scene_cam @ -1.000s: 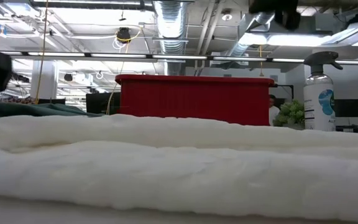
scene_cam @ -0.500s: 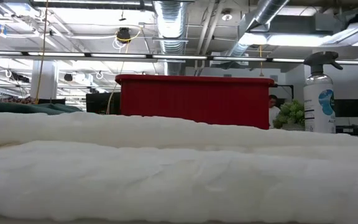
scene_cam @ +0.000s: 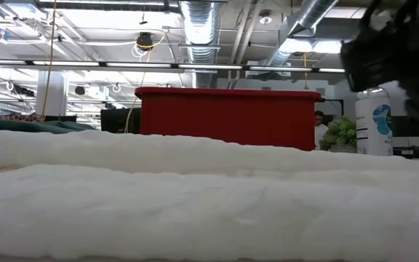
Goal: Fold Laundry from Bin
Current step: Fold the white shirt in the red bin
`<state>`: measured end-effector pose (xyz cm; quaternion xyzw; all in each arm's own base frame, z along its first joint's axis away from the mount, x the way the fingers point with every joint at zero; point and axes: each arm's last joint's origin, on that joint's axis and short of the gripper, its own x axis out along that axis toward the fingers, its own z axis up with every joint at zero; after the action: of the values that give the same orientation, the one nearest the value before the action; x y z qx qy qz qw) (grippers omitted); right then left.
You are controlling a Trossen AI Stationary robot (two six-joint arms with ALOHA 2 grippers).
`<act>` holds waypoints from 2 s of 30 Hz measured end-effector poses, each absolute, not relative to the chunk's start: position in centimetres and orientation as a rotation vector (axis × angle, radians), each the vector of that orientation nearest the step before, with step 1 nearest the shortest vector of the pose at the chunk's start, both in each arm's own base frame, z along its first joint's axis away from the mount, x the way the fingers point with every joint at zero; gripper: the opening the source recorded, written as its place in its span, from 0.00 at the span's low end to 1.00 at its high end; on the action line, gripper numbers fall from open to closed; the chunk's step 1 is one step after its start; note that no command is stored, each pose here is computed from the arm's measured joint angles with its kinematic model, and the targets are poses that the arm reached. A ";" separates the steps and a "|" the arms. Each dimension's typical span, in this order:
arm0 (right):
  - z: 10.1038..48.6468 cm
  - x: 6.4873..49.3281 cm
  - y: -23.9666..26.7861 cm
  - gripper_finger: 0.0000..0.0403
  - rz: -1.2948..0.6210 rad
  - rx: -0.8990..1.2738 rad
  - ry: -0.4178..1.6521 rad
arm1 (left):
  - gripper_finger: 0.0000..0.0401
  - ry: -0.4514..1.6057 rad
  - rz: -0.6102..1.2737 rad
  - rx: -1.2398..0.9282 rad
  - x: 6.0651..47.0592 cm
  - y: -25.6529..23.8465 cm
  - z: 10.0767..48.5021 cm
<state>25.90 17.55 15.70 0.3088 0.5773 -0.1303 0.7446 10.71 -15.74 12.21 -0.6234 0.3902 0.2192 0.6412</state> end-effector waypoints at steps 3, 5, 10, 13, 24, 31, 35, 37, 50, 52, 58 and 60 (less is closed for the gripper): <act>15.4 26.8 16.8 0.05 -0.216 0.624 1.263 | 0.35 0.876 0.509 -1.426 10.6 -14.9 12.3; 15.4 27.3 15.9 0.05 -0.192 0.574 1.268 | 0.35 0.856 0.524 -1.439 10.5 -14.3 12.3; 15.2 28.4 12.1 0.05 -0.218 0.466 1.311 | 0.35 0.831 0.536 -1.453 10.0 -12.6 12.4; 15.2 29.4 9.0 0.05 -0.257 0.453 1.307 | 0.35 0.823 0.578 -1.419 9.5 -11.4 12.8; 16.2 30.2 3.8 0.05 -0.321 0.500 1.251 | 0.35 0.786 0.429 -1.354 8.6 -9.7 15.0; 20.3 28.5 3.5 0.07 -0.345 0.558 1.147 | 0.35 0.718 0.241 -1.428 8.5 -9.5 17.0; 22.3 26.1 3.6 0.07 -0.457 0.644 1.164 | 0.35 0.594 0.125 -1.482 8.7 -9.4 18.7; 22.8 24.6 3.9 0.09 -0.535 0.691 1.218 | 0.35 0.504 0.067 -1.479 8.8 -9.4 20.1; 23.1 21.0 7.5 0.71 -0.850 0.816 1.272 | 0.35 -0.077 0.069 -1.160 10.2 -8.0 28.7; 22.6 21.4 7.7 0.78 -0.882 0.826 1.254 | 0.36 -0.106 0.087 -1.107 10.8 -7.8 29.1; 21.6 22.6 8.1 0.83 -0.912 0.834 1.182 | 0.41 -0.099 0.086 -1.077 13.2 -7.4 28.7; 21.5 22.6 8.1 0.82 -0.909 0.833 1.182 | 0.42 -0.084 0.109 -1.096 14.6 -7.1 28.1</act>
<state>22.64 8.06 21.53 0.3677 0.5217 -0.4014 0.6569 14.61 -7.13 28.13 -0.5206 -0.0397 0.0518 0.8513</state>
